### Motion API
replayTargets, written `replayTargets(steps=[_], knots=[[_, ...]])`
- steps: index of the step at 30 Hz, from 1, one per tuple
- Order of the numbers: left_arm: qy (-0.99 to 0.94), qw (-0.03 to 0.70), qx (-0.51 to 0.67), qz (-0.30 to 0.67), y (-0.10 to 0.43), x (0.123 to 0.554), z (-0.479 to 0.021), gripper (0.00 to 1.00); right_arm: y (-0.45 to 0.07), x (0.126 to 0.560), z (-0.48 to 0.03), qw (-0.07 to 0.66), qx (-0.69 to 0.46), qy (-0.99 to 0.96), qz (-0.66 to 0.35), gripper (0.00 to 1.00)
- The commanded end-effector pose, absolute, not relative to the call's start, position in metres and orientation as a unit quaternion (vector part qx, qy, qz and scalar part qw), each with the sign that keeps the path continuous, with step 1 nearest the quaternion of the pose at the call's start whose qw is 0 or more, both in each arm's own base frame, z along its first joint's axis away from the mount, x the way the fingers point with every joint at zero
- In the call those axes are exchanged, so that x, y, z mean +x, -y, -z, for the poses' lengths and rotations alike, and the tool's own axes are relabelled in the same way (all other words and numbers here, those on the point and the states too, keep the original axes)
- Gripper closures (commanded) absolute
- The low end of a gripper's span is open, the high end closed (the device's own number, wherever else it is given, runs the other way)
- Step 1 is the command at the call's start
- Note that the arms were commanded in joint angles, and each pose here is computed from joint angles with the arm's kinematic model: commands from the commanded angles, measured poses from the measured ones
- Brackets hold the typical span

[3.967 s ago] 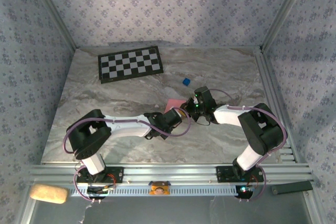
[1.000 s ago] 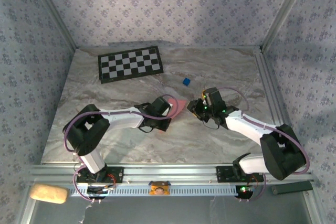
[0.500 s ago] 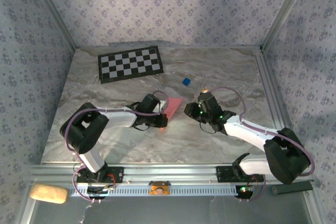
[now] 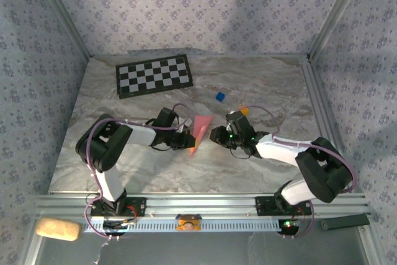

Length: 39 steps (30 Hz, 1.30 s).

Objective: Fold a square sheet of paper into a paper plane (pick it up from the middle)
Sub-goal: Fold the wing for the fifth time at the center of the table.

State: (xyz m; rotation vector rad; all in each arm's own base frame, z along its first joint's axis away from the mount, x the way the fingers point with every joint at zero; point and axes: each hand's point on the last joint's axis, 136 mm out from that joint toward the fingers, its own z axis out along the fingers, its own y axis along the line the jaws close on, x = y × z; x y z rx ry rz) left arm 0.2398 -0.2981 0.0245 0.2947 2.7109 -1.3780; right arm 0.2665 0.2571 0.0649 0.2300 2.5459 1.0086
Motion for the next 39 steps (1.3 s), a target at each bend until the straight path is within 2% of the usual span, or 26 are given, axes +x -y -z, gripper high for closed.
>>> replayTargets(steps=[1,20,39], knots=[[-0.867,0.020,0.108,0.487,0.303,0.230,-0.031,1.00,-0.277,0.272,-0.077,0.200,0.047,-0.900,-0.385,0.72],[-0.853,0.001,0.072,0.517,0.294,0.229,-0.024,1.00,-0.311,0.282,-0.068,0.162,0.009,-0.890,-0.427,0.85],[-0.840,-0.008,0.016,0.543,0.282,0.232,-0.021,1.00,-0.316,0.284,-0.068,0.153,0.000,-0.879,-0.451,0.86]])
